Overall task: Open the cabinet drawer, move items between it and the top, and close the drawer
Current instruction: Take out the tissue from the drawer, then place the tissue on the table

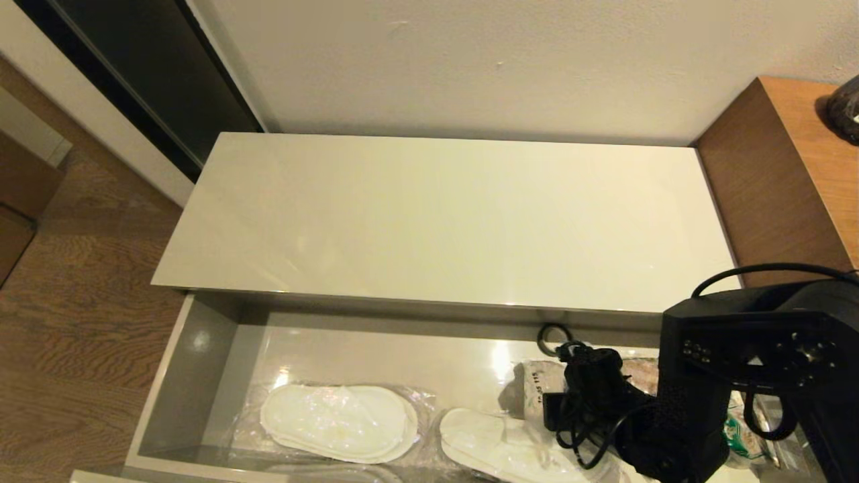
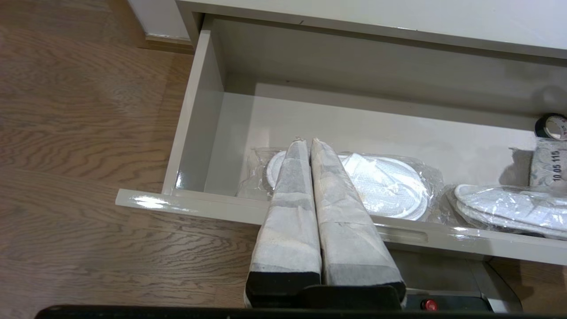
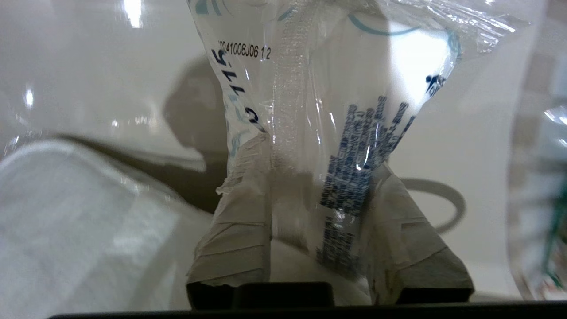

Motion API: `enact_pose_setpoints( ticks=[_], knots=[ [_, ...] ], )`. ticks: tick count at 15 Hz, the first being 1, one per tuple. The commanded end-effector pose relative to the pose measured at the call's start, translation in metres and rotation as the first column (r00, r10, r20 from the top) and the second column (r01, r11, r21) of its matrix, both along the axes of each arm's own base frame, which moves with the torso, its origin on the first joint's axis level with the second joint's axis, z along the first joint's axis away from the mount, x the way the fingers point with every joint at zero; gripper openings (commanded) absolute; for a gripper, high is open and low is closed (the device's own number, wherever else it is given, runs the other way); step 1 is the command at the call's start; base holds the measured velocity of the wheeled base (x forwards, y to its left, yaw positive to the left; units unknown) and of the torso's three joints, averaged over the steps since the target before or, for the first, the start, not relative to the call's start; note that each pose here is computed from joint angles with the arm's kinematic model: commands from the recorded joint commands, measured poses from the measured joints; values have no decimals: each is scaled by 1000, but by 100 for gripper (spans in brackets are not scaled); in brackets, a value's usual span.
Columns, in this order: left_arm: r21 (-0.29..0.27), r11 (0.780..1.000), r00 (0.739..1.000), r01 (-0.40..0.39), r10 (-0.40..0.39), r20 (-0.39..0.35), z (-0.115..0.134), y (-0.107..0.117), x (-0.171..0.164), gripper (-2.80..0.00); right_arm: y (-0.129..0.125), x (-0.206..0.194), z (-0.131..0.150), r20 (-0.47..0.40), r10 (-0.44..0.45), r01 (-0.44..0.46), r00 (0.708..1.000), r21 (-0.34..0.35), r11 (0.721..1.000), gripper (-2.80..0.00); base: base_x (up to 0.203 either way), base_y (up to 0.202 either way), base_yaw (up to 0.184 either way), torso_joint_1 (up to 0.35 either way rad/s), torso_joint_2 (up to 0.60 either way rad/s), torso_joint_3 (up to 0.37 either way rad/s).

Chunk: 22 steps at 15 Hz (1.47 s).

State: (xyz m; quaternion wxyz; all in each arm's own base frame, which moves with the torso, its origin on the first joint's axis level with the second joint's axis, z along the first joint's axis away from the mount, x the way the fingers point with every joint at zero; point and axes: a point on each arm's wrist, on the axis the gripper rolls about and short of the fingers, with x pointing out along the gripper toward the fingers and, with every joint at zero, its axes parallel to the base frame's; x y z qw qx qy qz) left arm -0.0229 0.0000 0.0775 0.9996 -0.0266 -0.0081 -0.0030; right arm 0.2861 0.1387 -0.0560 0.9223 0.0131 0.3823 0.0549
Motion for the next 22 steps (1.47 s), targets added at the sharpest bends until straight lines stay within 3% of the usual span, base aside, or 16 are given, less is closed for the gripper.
enact_pose_setpoints(
  ticks=[1,8,15,22],
  knots=[
    [-1,1000,1000,-1,1,0,0,0,0,-280,-3,-10,10,3,2,-2,1000,4,1000,-280,0,0,0,0,0,0],
    [-1,1000,1000,-1,1,0,0,0,0,-280,-10,-57,33,30,35,-35,999,14,999,-280,0,0,0,0,0,0],
    [-1,1000,1000,-1,1,0,0,0,0,-280,-22,-73,83,158,-41,43,986,-7,999,-280,0,0,0,0,0,0],
    [-1,1000,1000,-1,1,0,0,0,0,-280,-37,-97,141,192,-52,51,980,12,999,-280,0,0,0,0,0,0]
  ],
)
